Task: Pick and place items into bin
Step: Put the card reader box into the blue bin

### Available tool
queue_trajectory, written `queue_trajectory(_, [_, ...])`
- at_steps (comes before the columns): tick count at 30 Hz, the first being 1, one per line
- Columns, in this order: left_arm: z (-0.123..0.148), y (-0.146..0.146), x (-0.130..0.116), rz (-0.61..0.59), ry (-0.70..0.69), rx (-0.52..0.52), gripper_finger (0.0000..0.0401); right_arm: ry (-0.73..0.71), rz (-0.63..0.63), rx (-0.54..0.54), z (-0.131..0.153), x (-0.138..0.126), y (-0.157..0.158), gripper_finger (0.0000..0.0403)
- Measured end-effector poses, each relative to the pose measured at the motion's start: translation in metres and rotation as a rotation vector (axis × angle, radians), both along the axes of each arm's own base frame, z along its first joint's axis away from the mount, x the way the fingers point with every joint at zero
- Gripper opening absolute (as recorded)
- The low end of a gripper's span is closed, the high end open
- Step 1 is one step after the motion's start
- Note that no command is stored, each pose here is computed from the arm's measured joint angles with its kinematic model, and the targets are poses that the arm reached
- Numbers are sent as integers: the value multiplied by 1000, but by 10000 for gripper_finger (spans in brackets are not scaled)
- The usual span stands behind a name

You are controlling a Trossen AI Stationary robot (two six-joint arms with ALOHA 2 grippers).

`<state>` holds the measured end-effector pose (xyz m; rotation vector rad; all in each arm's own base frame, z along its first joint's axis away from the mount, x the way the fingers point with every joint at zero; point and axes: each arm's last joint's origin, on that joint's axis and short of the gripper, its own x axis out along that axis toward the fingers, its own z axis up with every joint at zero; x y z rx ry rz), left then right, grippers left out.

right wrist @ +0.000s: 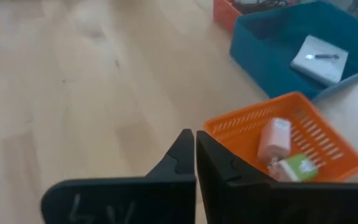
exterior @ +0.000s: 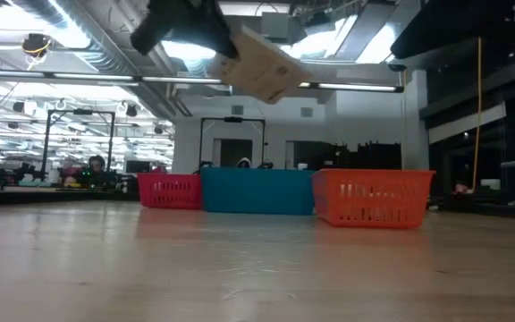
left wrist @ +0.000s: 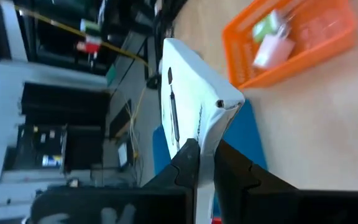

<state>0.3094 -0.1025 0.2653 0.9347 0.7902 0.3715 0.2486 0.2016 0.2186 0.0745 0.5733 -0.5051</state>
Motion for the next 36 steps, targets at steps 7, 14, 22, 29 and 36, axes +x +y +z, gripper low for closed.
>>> queue_trajectory(7, [-6,41,11,73,56,-57,23,37,1,-57,0,8,-10,0])
queue_trajectory(14, [-7,77,17,87,118,-97,23,55,-1,-79,0,10,-15,0])
queue_trajectory(22, [-9,113,21,65,142,-207,23,61,0,-84,-1,9,-15,0])
queue_trajectory(29, [-26,137,20,14,128,-240,23,70,-2,-90,-1,9,-16,0])
queue_trajectory(36, [-46,147,17,-58,116,-236,23,78,-2,-96,-1,8,-16,0])
